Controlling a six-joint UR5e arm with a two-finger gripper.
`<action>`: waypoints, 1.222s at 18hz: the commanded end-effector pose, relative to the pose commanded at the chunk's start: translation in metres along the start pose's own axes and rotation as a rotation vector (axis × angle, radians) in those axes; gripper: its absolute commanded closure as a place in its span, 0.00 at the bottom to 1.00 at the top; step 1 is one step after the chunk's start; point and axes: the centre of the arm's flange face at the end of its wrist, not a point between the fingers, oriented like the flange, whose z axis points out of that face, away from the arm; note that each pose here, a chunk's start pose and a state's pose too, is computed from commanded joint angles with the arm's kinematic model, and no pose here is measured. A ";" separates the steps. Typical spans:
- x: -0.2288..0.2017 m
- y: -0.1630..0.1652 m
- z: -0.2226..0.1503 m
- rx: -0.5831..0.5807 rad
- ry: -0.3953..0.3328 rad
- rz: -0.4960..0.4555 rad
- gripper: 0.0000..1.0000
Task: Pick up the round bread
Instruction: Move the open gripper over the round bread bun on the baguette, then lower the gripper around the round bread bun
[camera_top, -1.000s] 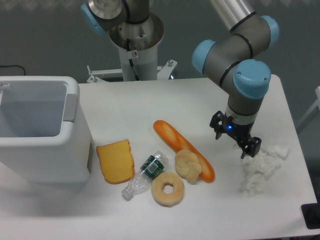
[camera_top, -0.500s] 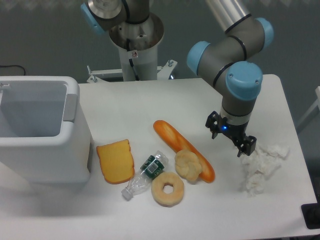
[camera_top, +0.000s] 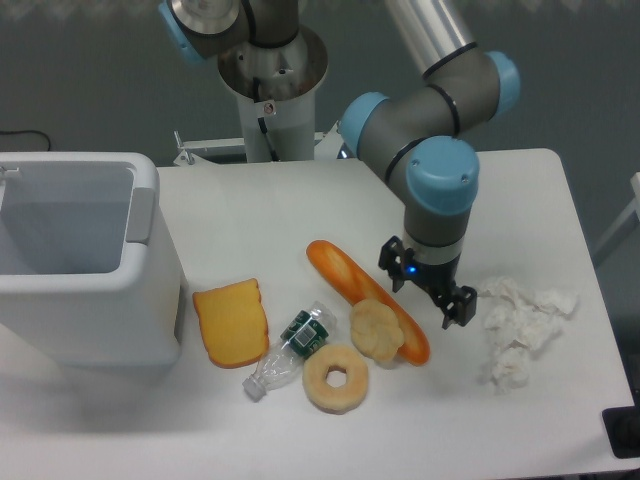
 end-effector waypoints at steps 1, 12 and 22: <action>-0.001 0.000 0.008 -0.003 0.010 -0.003 0.00; -0.002 -0.026 0.030 -0.008 0.030 -0.180 0.00; 0.000 -0.026 0.057 -0.030 0.068 -0.421 0.00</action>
